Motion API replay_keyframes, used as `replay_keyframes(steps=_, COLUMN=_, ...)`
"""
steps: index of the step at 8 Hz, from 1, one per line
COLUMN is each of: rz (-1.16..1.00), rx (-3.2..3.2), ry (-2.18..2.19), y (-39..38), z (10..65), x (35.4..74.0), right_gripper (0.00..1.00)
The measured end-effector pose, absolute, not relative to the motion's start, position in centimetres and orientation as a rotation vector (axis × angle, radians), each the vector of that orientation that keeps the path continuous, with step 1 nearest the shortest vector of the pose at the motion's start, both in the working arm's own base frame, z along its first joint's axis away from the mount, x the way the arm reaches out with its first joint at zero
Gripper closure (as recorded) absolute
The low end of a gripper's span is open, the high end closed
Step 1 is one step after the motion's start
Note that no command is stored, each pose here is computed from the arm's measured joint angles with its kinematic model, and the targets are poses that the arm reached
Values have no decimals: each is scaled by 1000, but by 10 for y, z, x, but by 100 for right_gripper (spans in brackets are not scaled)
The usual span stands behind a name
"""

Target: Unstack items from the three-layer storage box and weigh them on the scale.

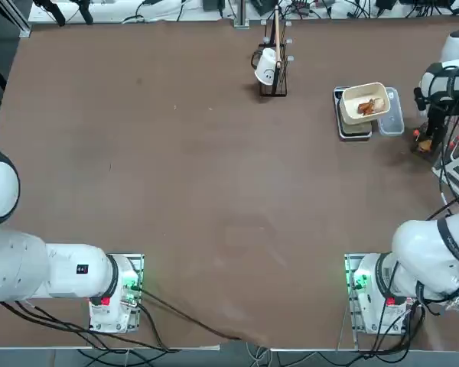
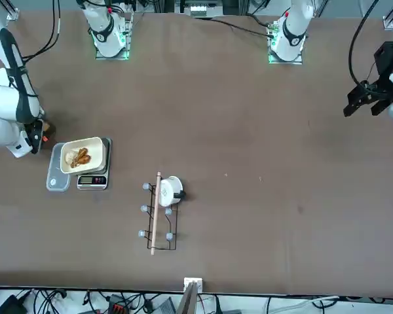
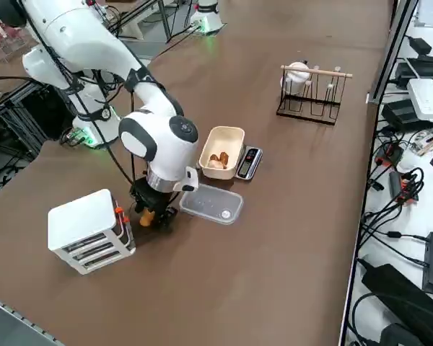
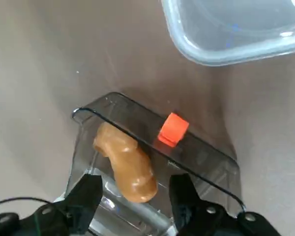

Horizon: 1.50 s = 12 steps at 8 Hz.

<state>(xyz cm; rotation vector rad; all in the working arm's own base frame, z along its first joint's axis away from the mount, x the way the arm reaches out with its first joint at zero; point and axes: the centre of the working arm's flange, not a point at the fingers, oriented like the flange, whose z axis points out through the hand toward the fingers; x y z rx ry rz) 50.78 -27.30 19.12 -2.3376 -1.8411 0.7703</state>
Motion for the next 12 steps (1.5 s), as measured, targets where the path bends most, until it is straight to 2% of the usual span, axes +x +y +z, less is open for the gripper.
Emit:
replay_keyframes(steps=3, rz=774, rx=-2327, ry=-1829, y=-274, z=186, x=501, right_gripper=17)
replay_keyframes(steps=6, rz=762, rx=-2334, ry=-1849, y=-277, z=183, x=499, right_gripper=25)
replay_keyframes(steps=9, rz=744, rx=-2348, ry=-1875, y=-279, z=181, x=498, right_gripper=38)
replay_keyframes(steps=10, rz=740, rx=-2355, ry=-1876, y=-281, z=182, x=498, right_gripper=48)
replay_keyframes(steps=11, rz=739, rx=-2362, ry=-1876, y=-282, z=185, x=498, right_gripper=50)
replay_keyframes(steps=12, rz=738, rx=-2375, ry=-1871, y=-283, z=189, x=498, right_gripper=57)
